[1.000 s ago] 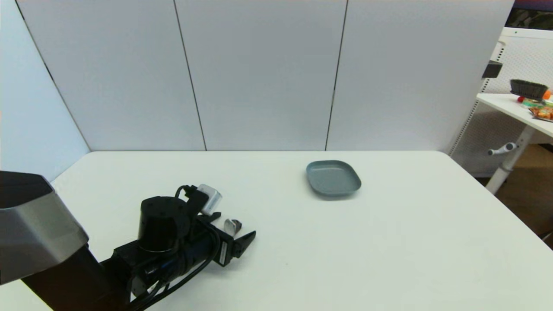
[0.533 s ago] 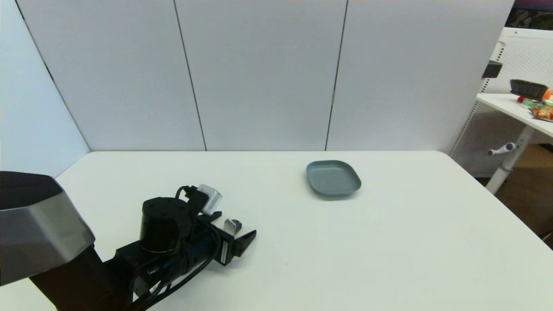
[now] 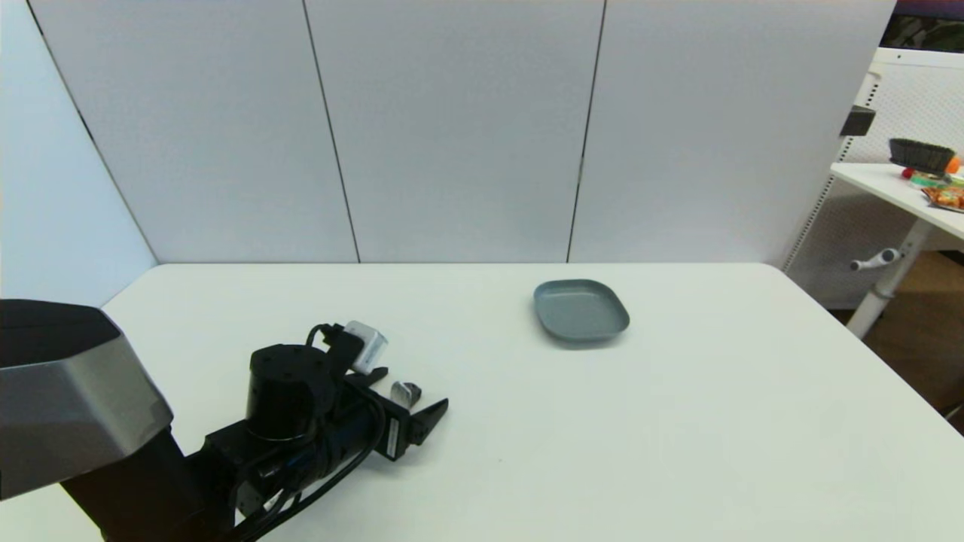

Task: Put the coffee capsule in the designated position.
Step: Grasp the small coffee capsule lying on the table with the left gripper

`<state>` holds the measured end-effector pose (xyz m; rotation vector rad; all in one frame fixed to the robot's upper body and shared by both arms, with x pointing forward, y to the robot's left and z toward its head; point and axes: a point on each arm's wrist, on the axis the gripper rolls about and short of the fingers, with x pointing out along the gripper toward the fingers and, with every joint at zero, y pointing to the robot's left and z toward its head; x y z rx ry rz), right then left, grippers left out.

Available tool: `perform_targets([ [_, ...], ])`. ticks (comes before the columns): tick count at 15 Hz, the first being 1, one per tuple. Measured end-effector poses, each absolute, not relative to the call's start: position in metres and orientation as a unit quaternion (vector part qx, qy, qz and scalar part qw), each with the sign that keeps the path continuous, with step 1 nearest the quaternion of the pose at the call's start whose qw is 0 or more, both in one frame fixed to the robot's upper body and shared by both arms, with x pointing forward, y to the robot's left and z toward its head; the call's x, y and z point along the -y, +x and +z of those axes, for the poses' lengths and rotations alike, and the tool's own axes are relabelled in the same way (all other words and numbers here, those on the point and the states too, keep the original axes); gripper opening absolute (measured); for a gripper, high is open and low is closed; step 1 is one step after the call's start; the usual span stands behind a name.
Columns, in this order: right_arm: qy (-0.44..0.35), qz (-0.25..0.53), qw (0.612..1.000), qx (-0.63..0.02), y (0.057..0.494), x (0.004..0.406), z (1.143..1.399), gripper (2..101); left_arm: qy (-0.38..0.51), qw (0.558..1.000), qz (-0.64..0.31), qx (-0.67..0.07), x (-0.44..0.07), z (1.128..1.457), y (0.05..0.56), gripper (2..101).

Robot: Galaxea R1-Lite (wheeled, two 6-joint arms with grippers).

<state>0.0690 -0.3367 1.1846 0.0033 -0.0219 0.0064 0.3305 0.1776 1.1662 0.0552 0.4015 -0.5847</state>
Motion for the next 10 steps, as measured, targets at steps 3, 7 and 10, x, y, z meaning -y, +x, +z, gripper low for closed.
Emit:
perform_targets([
  [3,0.002,0.003,1.000,0.011,0.0690,0.3367,1.1846,98.0,0.028,0.937,-0.286,-0.199,-0.1776,1.1654,0.3305,97.8],
  [7,0.002,0.003,1.000,0.011,0.0690,0.3367,1.1846,98.0,0.033,0.937,-0.286,-0.199,-0.1774,1.1660,0.3308,97.8],
  [10,0.001,0.003,1.000,0.011,0.0690,0.3367,1.1846,98.0,0.035,0.937,-0.286,-0.200,-0.1785,1.1702,0.3293,97.8],
])
